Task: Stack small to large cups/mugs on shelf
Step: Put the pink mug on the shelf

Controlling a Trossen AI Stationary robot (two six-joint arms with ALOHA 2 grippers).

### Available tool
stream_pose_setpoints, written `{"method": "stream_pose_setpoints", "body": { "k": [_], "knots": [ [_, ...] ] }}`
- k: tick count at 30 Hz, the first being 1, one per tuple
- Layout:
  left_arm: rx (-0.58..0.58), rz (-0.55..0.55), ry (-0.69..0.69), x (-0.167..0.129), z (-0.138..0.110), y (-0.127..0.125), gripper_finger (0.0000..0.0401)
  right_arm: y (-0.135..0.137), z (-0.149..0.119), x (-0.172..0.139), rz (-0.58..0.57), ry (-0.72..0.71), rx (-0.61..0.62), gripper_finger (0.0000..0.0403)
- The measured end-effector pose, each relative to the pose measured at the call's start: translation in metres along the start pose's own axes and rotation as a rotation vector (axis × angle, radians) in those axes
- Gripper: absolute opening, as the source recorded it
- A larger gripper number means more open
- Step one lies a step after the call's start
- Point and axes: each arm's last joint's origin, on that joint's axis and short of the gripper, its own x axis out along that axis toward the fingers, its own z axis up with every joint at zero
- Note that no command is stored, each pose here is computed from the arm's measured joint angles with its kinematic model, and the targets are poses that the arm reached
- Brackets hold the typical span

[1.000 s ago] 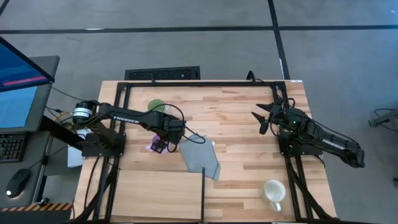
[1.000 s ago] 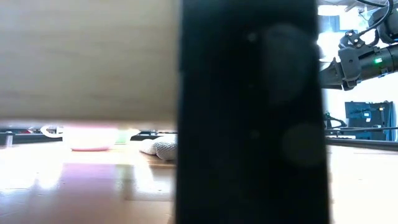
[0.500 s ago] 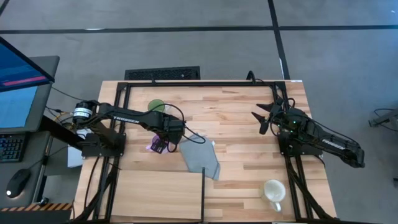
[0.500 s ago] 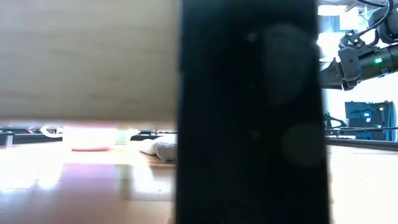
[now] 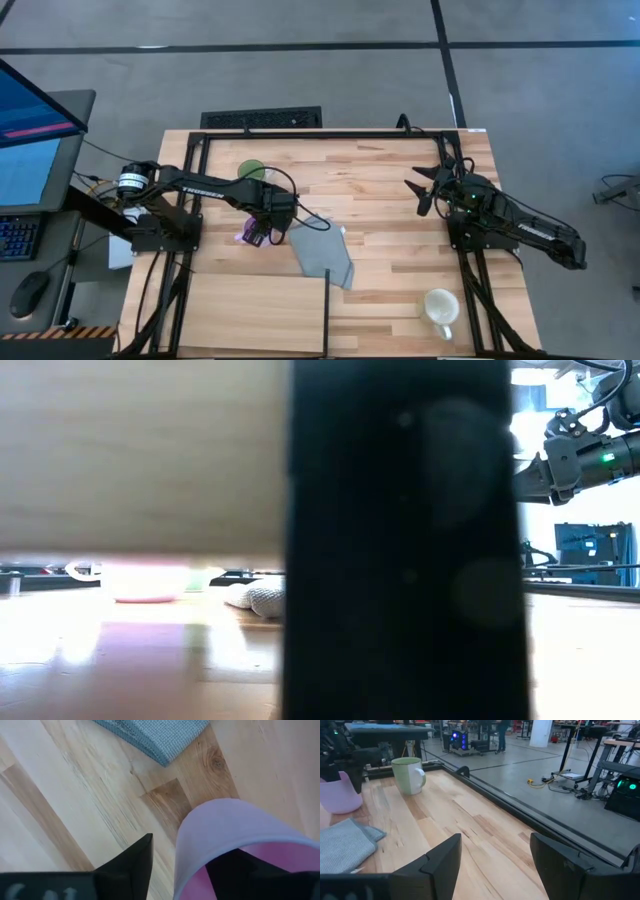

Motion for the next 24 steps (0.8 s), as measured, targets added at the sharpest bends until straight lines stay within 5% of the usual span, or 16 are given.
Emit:
{"method": "stream_pose_setpoints", "body": {
  "k": [24],
  "knots": [
    [-0.053,-0.008,-0.002,0.0002,0.0,-0.0003,0.0087,0.0,0.0,0.0,0.0,0.0,0.0,0.026]
  ]
}}
